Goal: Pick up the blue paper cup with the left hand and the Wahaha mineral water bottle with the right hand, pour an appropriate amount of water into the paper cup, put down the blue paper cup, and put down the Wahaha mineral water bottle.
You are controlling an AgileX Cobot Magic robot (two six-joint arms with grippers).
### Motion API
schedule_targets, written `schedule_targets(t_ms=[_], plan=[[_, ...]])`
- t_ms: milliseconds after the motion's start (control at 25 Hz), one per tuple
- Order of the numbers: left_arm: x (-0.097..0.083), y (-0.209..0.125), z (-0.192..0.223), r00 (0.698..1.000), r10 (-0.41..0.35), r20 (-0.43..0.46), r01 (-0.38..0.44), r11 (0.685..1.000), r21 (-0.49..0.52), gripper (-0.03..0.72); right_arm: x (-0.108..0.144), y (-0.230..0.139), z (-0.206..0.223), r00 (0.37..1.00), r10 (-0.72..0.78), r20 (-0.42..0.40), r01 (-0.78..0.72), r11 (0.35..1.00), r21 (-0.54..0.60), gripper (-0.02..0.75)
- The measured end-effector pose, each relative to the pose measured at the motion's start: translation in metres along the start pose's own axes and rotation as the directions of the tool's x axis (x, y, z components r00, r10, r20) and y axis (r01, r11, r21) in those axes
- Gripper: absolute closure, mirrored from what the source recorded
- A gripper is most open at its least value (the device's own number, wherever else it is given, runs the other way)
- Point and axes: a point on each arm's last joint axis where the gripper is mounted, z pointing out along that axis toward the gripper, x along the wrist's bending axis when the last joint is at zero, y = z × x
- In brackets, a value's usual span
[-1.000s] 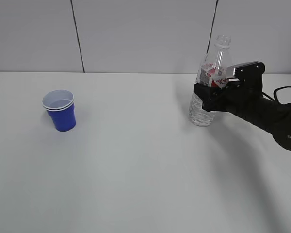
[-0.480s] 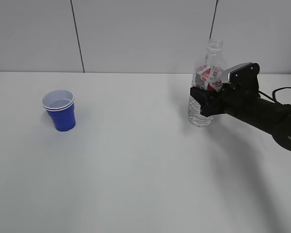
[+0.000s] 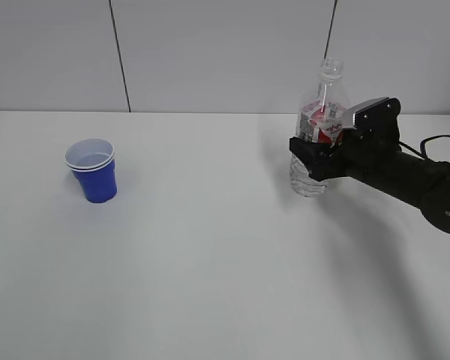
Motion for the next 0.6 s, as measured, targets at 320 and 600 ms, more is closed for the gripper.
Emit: schedule_targets(t_ms=[320, 600], plan=[[0.0, 0.0, 0.0, 1.0, 0.0, 0.0, 0.0, 1.0, 0.0, 0.263, 0.0, 0.0, 0.0, 1.0, 0.002, -0.003, -0.002, 1.0, 0.0, 0.117], [0.0, 0.0, 0.0, 1.0, 0.0, 0.0, 0.0, 1.0, 0.0, 0.263, 0.005, -0.003, -0.013, 0.999, 0.032, 0.032, -0.032, 0.999, 0.004, 0.117]])
